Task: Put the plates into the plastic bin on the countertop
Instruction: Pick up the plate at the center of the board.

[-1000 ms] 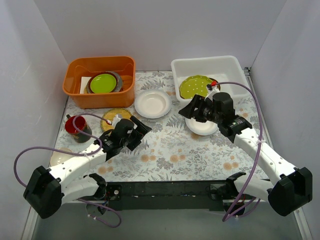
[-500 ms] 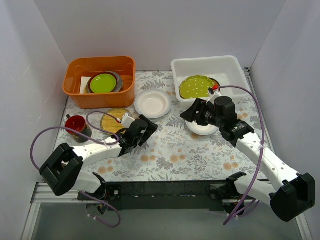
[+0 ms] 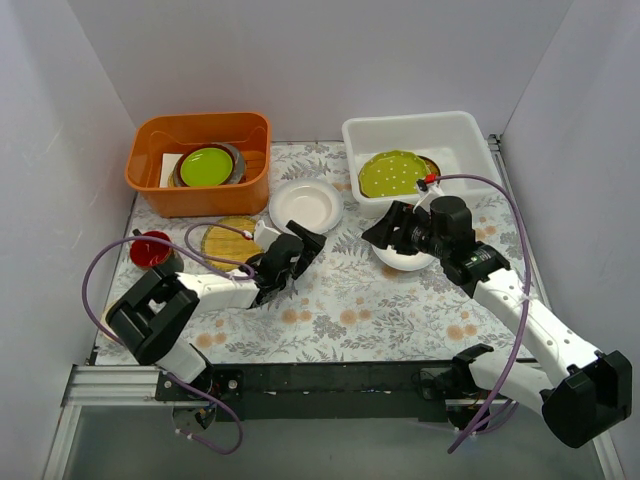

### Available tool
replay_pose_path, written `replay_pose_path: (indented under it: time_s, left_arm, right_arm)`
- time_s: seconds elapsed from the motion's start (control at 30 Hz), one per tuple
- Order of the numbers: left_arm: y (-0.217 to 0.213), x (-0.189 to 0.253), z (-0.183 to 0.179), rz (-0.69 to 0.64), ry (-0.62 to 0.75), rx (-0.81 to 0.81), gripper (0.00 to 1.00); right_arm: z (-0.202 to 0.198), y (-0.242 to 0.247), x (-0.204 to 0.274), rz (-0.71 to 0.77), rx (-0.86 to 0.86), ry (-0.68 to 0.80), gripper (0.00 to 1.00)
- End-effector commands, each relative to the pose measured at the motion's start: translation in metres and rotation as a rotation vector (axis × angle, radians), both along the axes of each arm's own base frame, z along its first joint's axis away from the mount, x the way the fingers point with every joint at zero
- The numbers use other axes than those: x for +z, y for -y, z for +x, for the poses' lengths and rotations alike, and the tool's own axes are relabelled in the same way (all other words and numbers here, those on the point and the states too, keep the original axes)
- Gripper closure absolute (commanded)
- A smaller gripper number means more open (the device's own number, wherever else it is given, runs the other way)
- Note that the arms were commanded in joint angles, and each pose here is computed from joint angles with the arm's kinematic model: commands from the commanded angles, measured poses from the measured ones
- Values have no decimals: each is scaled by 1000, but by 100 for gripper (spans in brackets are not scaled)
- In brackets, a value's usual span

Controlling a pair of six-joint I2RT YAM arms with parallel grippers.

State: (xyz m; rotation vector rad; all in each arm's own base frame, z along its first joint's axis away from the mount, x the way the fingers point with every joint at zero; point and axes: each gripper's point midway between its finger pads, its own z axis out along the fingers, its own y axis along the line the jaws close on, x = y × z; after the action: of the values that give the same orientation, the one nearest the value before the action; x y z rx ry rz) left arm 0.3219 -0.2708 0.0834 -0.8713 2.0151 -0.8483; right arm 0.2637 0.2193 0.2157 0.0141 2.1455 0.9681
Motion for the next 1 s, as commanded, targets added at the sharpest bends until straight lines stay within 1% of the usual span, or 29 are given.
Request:
replay_pose_path:
  time_s: [0.0,0.07,0.1,0.17,0.27,0.4,0.57,0.67,0.73,0.77,0.83,0.97]
  left_arm:
    - [11,36,17,-340,45,128,20]
    - [10,24,15,-369,25,139,19]
    - [11,28,17,-401,40,142,19]
    - [10,18,18,-426,26,157,19]
    - [12,18,20,-490,33,175,19]
    - [10,11,23,-520,33,203,15]
    - [6,5,24,-563,36,226,14]
    - [0,-5,24,-601,20,257,14]
    - [-1,-5,24,-654,15,275,15]
    - [-3,-12,25,-655,11,288,15]
    - [-2,-5,29,-691,38,291,14]
    - [2,6,42,-688,99,299,14]
  right_arm:
    - [-1,1,5,1,16,38,26]
    - [-1,0,4,5,20,33,26]
    - [-1,0,3,5,21,31,26]
    - [-2,-1,2,6,27,30,26]
    - [-3,0,1,2,30,26,27]
    - [-4,2,-1,-3,29,25,27]
    - [-4,4,0,-8,29,27,27]
    - [-4,5,-1,-8,30,24,27]
    - [-4,5,-2,-11,34,20,27]
    - [-5,4,-5,-13,39,14,27]
    - [-6,5,-7,-15,41,11,27]
    - [-8,7,-14,-20,41,-2,27]
